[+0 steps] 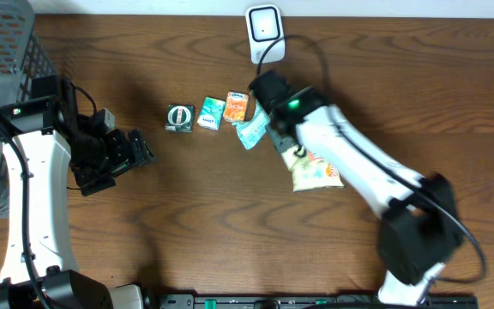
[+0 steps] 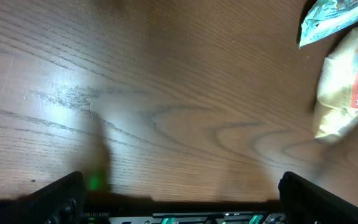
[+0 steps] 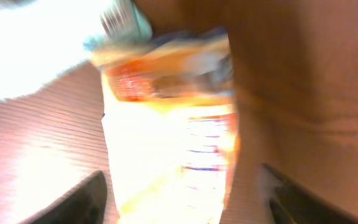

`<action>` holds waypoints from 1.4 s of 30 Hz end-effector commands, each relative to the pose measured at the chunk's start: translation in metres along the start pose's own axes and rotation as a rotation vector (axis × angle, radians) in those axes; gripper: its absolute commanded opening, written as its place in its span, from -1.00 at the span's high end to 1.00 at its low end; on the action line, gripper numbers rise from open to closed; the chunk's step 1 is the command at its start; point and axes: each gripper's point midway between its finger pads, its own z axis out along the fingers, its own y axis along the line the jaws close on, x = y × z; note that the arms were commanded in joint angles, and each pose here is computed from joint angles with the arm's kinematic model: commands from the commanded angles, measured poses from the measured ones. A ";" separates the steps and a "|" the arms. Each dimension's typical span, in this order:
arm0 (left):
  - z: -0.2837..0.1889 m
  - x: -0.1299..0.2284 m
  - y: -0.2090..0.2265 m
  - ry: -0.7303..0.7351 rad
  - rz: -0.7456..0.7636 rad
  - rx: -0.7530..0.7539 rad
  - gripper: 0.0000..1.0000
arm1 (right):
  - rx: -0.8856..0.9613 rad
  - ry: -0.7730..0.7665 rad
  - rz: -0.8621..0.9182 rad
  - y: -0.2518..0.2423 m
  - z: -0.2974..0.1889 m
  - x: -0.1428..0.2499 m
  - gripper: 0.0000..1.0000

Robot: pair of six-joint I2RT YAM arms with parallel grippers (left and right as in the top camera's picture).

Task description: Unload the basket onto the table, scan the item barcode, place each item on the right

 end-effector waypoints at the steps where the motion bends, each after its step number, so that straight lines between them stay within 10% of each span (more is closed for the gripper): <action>1: 0.000 0.001 0.000 0.002 -0.005 -0.002 -0.95 | -0.103 -0.073 0.120 -0.026 -0.033 -0.016 -0.72; 5: 0.000 0.001 0.000 0.002 -0.005 -0.002 -0.95 | -0.106 -0.007 0.186 -0.053 -0.019 -0.004 -0.51; 9: 0.000 0.001 0.000 0.002 -0.004 -0.002 -0.95 | -0.241 0.064 0.186 -0.043 0.007 0.008 -0.99; 20: 0.000 0.001 0.000 0.002 -0.004 -0.002 -0.95 | -0.686 0.297 0.222 -0.010 0.087 0.046 -0.94; 26: 0.000 0.001 0.000 0.002 -0.004 -0.002 -0.95 | -0.716 0.383 0.221 0.006 0.111 0.063 0.08; 29: 0.000 0.001 0.000 0.002 -0.004 -0.002 -0.95 | -0.713 0.361 0.216 0.008 0.108 0.057 0.98; 42: 0.000 0.001 0.000 0.002 -0.004 -0.002 -0.95 | -0.546 -0.276 0.372 -0.073 -0.013 -0.088 0.98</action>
